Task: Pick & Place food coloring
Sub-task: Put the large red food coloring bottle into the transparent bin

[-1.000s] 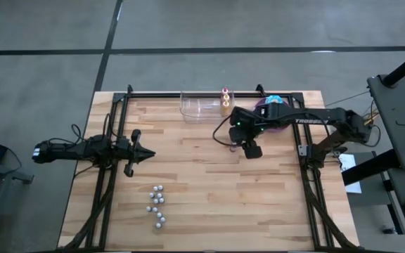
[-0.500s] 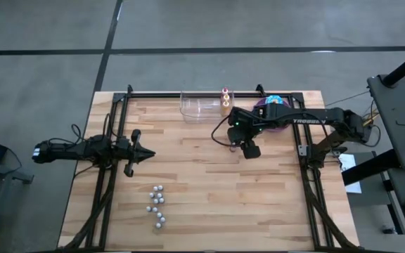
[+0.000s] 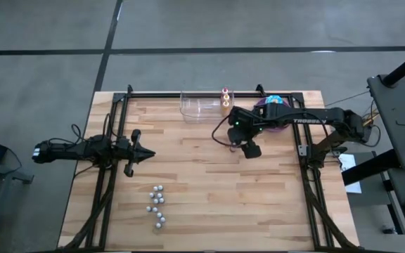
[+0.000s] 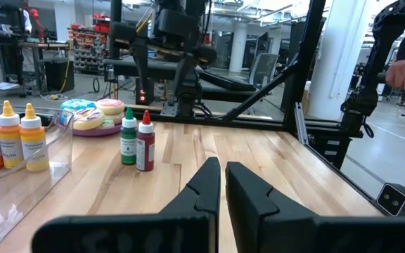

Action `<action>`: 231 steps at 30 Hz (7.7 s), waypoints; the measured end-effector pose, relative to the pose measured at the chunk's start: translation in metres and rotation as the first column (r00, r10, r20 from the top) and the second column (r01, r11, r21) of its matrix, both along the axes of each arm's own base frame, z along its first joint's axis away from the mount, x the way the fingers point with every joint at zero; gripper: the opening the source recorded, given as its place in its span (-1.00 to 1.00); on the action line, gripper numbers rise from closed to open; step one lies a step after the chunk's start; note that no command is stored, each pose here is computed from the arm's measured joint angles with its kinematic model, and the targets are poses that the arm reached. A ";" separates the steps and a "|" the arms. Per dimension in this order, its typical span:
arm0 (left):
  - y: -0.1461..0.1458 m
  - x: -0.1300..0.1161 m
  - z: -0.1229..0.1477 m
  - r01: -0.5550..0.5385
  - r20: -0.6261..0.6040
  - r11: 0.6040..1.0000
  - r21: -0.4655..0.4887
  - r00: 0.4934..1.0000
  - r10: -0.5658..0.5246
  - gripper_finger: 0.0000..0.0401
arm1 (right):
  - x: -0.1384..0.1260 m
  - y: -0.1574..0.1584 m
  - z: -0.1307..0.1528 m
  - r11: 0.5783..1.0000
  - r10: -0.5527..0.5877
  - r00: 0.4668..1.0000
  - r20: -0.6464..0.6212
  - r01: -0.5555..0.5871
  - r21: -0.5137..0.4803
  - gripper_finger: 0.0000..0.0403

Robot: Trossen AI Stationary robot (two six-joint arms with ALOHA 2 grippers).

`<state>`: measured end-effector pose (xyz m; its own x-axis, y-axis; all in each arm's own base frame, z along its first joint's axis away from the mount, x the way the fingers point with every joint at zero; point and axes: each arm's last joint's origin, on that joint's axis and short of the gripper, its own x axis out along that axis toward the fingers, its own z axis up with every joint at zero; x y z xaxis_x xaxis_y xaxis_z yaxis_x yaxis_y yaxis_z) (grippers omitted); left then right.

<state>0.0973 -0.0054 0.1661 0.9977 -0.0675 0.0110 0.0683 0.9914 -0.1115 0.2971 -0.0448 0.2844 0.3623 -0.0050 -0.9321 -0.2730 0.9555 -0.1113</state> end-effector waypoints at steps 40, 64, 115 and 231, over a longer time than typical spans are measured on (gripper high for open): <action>0.000 0.000 0.001 0.000 0.006 1.000 0.000 1.000 0.000 -1.00 | 0.022 -0.017 -0.057 0.999 0.027 0.977 -0.210 -0.034 -0.033 0.23; 0.000 0.000 0.001 0.000 0.006 1.000 0.000 1.000 0.000 -1.00 | 0.026 -0.017 -0.063 0.999 0.021 0.982 -0.188 -0.027 -0.028 -0.02; 0.000 0.000 0.001 0.000 0.006 1.000 0.000 1.000 0.000 -1.00 | 0.011 -0.110 0.062 0.964 -0.250 0.968 0.032 0.252 -0.089 -0.47; 0.000 0.000 0.001 0.000 0.007 1.000 0.000 1.000 0.000 -1.00 | 0.044 -0.174 -0.039 0.967 -0.249 0.958 -0.143 0.255 0.023 -0.42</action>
<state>0.0974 -0.0054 0.1668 0.9976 -0.0672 0.0180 0.0688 0.9914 -0.1115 0.3412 -0.2187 0.2453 0.2224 -0.0407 -0.9741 -0.0330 0.9982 -0.0492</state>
